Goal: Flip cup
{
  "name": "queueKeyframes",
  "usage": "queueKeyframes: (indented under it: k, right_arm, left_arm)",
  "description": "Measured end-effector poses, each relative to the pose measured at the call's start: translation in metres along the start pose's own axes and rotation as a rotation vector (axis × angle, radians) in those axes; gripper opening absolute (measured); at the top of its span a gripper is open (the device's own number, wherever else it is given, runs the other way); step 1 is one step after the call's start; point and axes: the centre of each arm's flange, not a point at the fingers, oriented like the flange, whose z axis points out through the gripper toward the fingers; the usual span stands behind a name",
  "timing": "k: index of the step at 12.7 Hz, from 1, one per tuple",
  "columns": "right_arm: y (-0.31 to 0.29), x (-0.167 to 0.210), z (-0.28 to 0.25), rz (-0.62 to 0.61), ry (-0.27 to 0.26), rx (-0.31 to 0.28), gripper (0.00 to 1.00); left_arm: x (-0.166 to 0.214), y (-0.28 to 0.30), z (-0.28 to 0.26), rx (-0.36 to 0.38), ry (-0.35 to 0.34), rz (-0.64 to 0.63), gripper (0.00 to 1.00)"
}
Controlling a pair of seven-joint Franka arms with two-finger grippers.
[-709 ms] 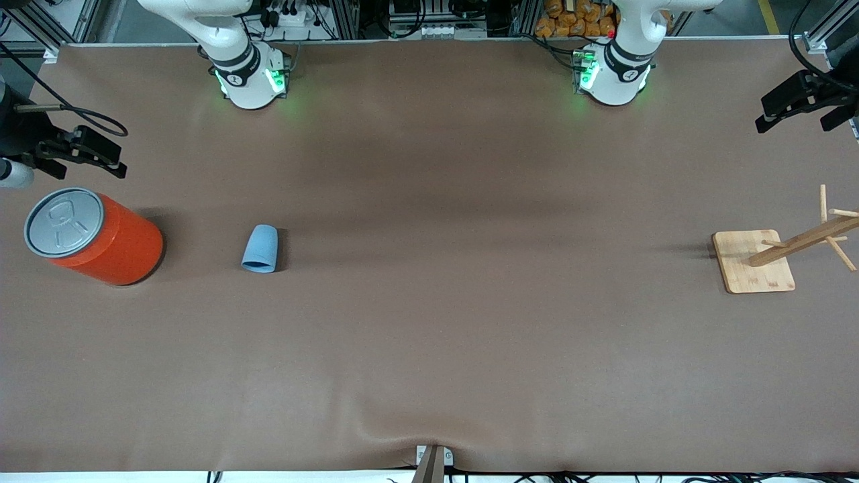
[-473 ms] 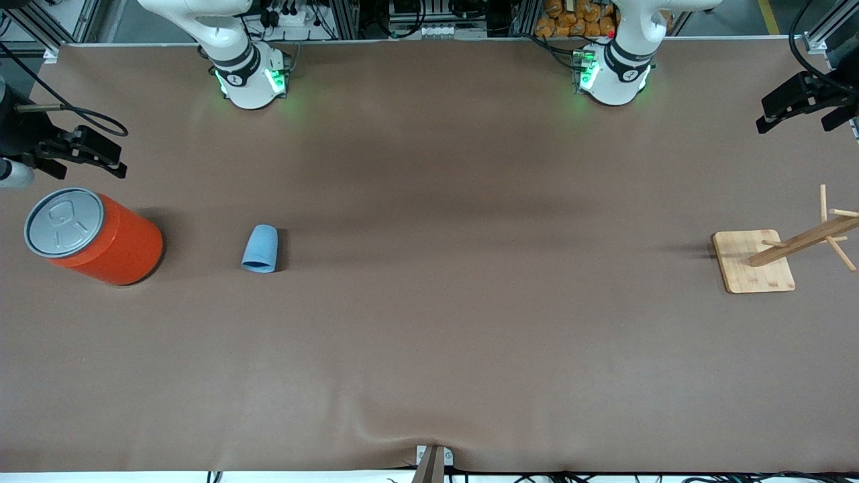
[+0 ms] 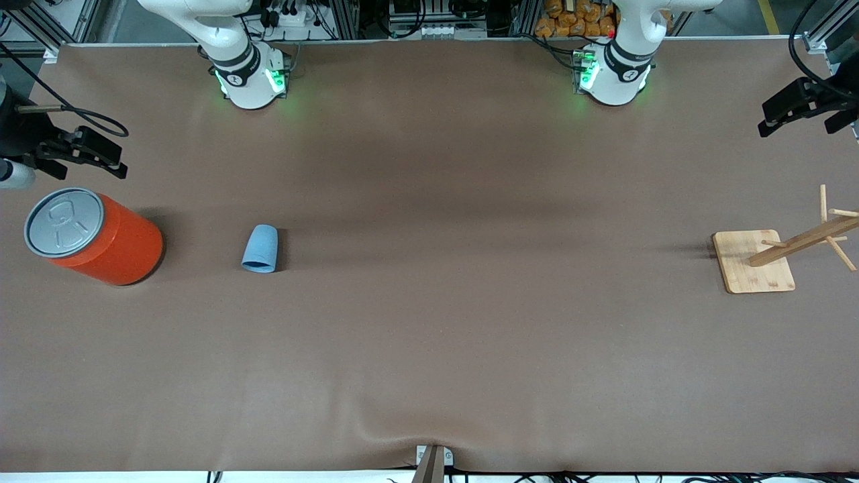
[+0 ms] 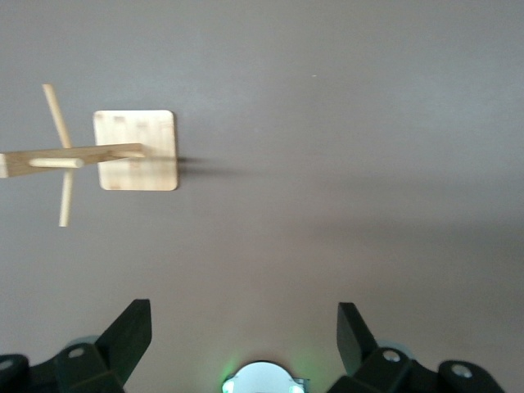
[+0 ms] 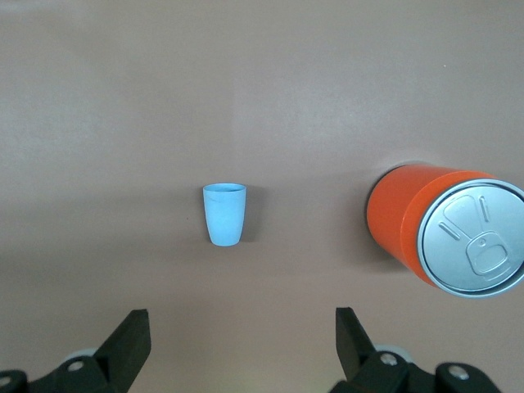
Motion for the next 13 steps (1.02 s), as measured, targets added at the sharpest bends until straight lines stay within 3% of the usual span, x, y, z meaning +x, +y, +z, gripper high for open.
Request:
queueKeyframes:
  k: [6,9,13]
  right_arm:
    - [-0.018,0.029,0.063,-0.032,-0.114,-0.001,1.00]
    - [-0.023,0.041,0.127,-0.039,-0.169,-0.002,1.00]
    - [-0.030,0.033,0.225,-0.048,-0.196,-0.004,1.00]
  left_arm:
    - [0.002,0.001,0.003,0.010,-0.006,0.002,1.00]
    - [0.002,0.000,0.003,0.010,-0.007,0.000,1.00]
    - [0.002,-0.004,0.003,0.009,-0.008,-0.008,1.00]
